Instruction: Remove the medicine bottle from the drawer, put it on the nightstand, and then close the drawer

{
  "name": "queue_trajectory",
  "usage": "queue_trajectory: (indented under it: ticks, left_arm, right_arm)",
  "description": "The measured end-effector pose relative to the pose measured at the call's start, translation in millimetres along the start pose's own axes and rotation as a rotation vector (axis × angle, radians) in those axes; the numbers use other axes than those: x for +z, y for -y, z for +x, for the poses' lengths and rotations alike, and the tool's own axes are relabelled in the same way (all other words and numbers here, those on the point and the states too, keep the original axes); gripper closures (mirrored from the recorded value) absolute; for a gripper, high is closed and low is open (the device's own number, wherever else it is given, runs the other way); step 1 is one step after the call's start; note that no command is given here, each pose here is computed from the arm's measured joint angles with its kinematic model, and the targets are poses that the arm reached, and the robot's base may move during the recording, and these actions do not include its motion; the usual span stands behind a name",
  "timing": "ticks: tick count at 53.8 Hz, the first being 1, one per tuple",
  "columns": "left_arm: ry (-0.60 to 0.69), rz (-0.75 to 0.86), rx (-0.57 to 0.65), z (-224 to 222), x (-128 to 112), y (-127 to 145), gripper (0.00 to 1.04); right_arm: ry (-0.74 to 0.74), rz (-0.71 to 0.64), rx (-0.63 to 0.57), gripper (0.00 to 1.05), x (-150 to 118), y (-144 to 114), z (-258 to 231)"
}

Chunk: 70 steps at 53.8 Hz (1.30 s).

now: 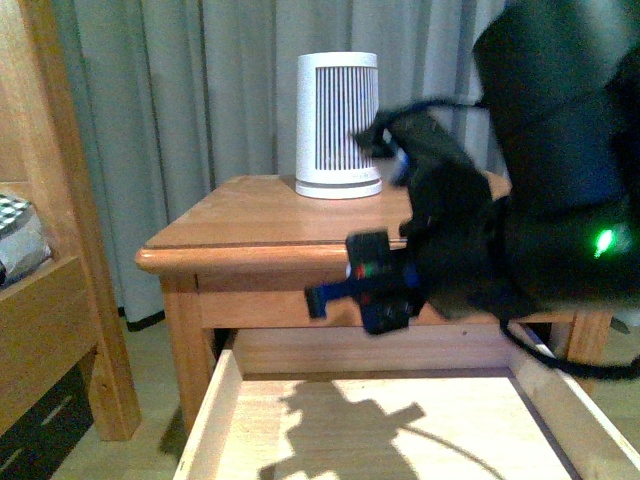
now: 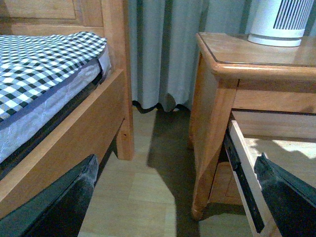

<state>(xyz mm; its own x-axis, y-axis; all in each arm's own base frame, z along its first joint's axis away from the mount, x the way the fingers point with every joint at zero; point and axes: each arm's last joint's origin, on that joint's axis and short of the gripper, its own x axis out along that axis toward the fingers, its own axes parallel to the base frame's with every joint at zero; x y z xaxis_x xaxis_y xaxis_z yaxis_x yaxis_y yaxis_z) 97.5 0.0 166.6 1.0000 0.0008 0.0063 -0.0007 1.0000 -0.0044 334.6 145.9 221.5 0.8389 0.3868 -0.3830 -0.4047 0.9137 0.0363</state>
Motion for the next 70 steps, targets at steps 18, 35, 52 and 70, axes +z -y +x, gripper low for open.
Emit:
queue_trajectory:
  ticks: [18, 35, 52, 70]
  left_arm:
    - [0.000, 0.000, 0.000, 0, 0, 0, 0.07]
    - [0.000, 0.000, 0.000, 0, 0, 0, 0.07]
    - [0.000, 0.000, 0.000, 0, 0, 0, 0.07]
    - [0.000, 0.000, 0.000, 0, 0, 0, 0.07]
  right_arm:
    - [0.216, -0.046, -0.127, 0.74, 102, 40, -2]
    - [0.103, -0.089, -0.254, 0.69, 92, 74, 81]
    - [0.245, 0.007, -0.161, 0.13, 126, 59, 34]
    - [0.174, 0.143, 0.119, 0.27, 58, 18, -117]
